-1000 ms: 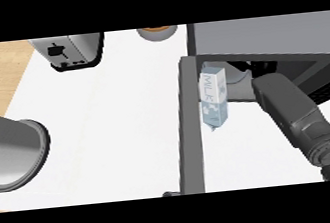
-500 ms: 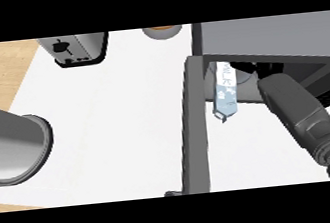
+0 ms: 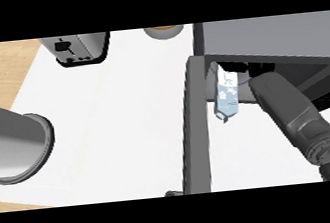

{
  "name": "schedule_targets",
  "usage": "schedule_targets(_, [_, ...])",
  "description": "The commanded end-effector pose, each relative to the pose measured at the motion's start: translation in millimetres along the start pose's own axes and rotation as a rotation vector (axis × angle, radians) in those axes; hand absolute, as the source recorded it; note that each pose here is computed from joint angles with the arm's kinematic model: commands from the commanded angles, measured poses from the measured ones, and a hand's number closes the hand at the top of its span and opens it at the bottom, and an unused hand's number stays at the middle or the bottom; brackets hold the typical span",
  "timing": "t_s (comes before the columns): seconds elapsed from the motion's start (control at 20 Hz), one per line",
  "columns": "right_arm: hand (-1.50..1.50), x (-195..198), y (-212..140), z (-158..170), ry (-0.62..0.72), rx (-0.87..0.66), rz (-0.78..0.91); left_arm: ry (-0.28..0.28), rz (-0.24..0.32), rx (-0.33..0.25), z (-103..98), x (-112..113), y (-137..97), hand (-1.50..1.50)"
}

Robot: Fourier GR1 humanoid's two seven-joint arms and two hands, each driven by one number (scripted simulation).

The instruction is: Pick up the milk, place it into the microwave and close the microwave

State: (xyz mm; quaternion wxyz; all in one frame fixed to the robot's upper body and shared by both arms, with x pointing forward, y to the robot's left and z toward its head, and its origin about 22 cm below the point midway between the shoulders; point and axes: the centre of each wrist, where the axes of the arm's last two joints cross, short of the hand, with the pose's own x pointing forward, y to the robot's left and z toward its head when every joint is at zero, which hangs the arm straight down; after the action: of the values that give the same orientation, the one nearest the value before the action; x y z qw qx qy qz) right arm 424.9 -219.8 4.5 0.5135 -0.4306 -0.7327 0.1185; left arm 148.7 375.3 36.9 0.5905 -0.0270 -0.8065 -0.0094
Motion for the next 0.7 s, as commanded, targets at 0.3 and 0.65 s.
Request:
schedule_targets(0.3, [-1.5, 14.6, 14.0, 6.7, -0.037, 0.036, 0.0, 0.014, 0.001, -0.018, -2.8, -5.1, -0.4, -1.5])
schedule_targets(0.65, [-1.5, 12.6, 14.3, 9.0, -0.038, 0.051, -0.04, 0.013, 0.005, 0.008, -0.3, -12.8, -0.8, -1.5])
